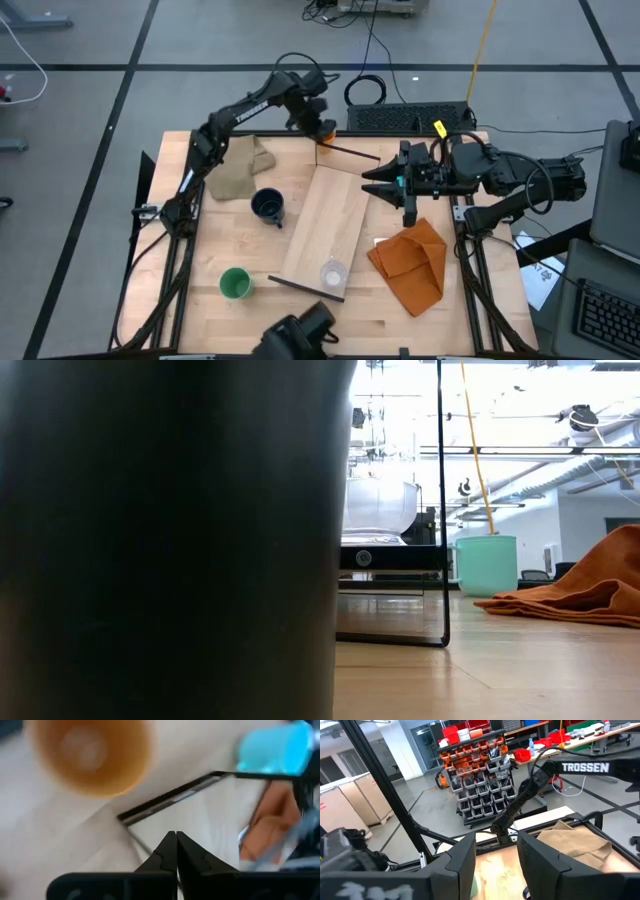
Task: Stack small to large cups/mugs on shelf
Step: Put the orange cup on the shelf
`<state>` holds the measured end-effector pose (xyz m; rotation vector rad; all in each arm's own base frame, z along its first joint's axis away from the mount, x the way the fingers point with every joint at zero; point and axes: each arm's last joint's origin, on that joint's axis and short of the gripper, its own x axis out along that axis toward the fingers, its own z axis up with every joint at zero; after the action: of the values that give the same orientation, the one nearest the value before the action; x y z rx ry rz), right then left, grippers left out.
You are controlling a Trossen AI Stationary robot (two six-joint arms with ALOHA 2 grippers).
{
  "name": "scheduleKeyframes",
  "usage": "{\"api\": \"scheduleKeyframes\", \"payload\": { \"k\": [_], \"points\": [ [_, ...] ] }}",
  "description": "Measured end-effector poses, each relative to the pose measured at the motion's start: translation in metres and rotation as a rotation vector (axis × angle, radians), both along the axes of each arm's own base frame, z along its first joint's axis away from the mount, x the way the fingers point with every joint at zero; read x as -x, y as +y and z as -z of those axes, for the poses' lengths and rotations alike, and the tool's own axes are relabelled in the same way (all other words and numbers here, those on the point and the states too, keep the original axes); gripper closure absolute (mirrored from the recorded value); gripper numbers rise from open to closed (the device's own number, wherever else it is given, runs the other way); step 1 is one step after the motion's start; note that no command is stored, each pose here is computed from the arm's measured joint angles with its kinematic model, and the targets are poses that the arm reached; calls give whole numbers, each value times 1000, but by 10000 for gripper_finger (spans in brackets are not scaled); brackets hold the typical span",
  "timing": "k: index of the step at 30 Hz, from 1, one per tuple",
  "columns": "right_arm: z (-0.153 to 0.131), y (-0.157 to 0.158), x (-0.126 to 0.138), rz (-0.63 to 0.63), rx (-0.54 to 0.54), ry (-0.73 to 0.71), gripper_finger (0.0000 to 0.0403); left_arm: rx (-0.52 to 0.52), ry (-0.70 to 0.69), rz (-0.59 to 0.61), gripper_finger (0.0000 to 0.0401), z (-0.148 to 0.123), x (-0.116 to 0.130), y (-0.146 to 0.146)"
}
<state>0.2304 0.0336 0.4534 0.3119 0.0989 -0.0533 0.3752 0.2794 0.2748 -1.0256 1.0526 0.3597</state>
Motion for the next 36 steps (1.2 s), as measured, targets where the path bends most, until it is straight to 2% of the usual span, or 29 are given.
{"api": "scheduleKeyframes", "payload": {
  "k": [3,8,14,18,27,32,36],
  "points": [
    [0,-2,0,7,0,-1,266,-114,5,88,401,-11,-6,-11],
    [-1,-2,2,8,-8,-4,266,-193,89,130,376,-11,-5,-19],
    [1,-2,2,9,-29,11,266,-217,132,91,327,-10,-2,-16],
    [1,-2,2,9,-37,14,266,-258,123,80,319,-11,0,-8],
    [4,-2,1,14,-68,40,266,-325,111,209,308,-11,0,-8],
    [7,-1,-2,17,-98,38,266,-367,123,215,274,-11,0,-6],
    [20,0,-8,20,-136,61,266,-413,98,229,249,-11,-3,-2]
  ]
}}
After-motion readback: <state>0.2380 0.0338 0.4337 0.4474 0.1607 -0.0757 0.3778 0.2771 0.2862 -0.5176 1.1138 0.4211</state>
